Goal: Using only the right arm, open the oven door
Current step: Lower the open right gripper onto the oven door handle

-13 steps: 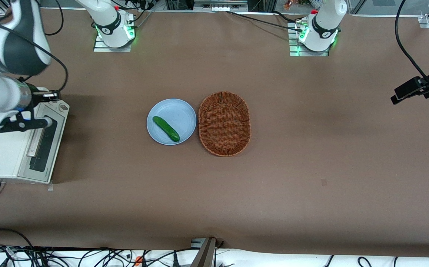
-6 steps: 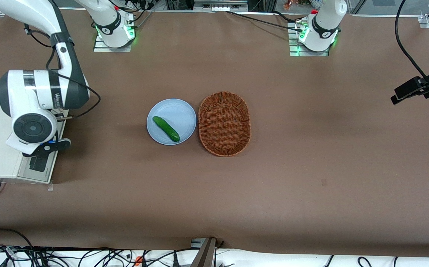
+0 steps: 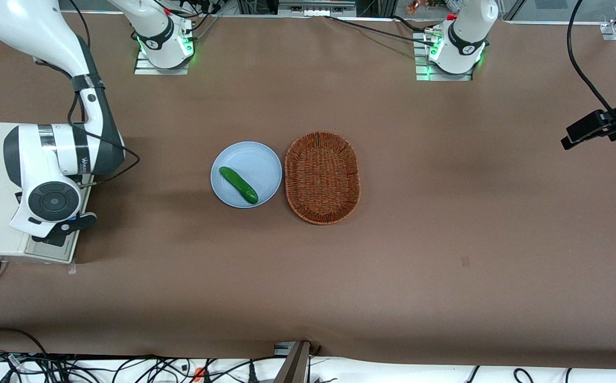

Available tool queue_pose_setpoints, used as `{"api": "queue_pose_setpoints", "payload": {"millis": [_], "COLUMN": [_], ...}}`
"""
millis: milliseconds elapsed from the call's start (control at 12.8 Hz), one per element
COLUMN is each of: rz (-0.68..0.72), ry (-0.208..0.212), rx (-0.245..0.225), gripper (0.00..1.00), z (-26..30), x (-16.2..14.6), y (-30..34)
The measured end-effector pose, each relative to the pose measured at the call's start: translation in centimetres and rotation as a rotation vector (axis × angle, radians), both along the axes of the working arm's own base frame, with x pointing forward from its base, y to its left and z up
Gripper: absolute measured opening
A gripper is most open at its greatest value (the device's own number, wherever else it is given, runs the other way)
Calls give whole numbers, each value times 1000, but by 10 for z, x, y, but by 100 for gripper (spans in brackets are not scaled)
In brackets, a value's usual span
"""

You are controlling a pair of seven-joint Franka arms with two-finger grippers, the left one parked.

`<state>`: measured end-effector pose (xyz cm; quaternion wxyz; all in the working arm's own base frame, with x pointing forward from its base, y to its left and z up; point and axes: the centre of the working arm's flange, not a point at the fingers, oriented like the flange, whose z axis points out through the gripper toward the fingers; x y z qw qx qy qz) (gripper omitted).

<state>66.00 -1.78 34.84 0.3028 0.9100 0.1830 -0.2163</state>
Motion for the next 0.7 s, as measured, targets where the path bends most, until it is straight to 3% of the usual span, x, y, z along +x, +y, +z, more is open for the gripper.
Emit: {"api": "queue_pose_setpoints", "payload": {"millis": [703], "rz": [7], "ry": [17], "rx": [11], "gripper": [1], "z": [-22], "x": [4], "y": [-14]}}
